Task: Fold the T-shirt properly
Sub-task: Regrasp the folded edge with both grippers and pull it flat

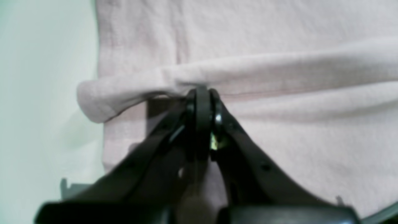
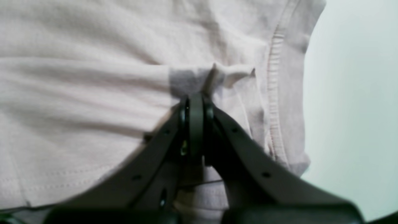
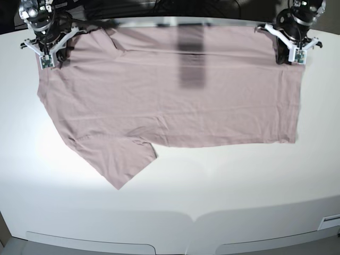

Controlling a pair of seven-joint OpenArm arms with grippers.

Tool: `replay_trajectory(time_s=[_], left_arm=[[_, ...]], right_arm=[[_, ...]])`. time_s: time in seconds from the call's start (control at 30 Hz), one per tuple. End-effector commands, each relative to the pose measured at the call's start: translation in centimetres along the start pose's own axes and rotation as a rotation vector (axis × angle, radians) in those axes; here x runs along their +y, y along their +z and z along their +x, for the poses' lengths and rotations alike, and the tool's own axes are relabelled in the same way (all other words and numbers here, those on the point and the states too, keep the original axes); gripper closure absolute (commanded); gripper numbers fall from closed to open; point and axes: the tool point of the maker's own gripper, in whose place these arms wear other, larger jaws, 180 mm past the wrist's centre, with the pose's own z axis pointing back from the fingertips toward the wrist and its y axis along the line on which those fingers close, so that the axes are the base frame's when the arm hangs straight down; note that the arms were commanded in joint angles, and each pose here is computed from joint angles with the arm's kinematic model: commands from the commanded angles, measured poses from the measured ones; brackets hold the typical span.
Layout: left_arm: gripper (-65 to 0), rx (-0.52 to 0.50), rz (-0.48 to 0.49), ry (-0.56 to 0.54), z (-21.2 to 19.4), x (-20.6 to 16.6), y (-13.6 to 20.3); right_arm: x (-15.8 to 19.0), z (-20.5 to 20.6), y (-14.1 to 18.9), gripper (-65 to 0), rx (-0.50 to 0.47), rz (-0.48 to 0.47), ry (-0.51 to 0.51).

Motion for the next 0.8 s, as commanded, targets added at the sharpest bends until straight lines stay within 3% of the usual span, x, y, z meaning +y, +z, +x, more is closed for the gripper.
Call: replay_trajectory(time_s=[0.0,0.27,0.37,0.6,0.77], left_arm=[[0.0,0.336,-0.025,-0.028,-7.8,-1.0,2.0],[0.0,0.224,-0.023,-0.103,-3.9,-1.3,1.6],[0.0,0.154,-0.013,-0.139,-0.5,-1.2,1.3],[0.0,-0.095,0.087,-0.161,10.2,1.8,1.4],[0.0,-0.166,0.141,-0.167,14.6,3.7,0.8]], right_arm=[[-0.5,-0.4,0.5,0.0,0.02,-0.013,0.015],[-0.1,0.2,1.0,0.0,-0.005,-0.003,0.028],[-0.2,1.8,1.3,0.0,-0.048,-0.017,0.072],[-2.0,7.1,2.5,0.0,-0.184,-0.073,0.073],[-4.0,10.7,2.3,0.0,-0.265,-0.118,0.068]])
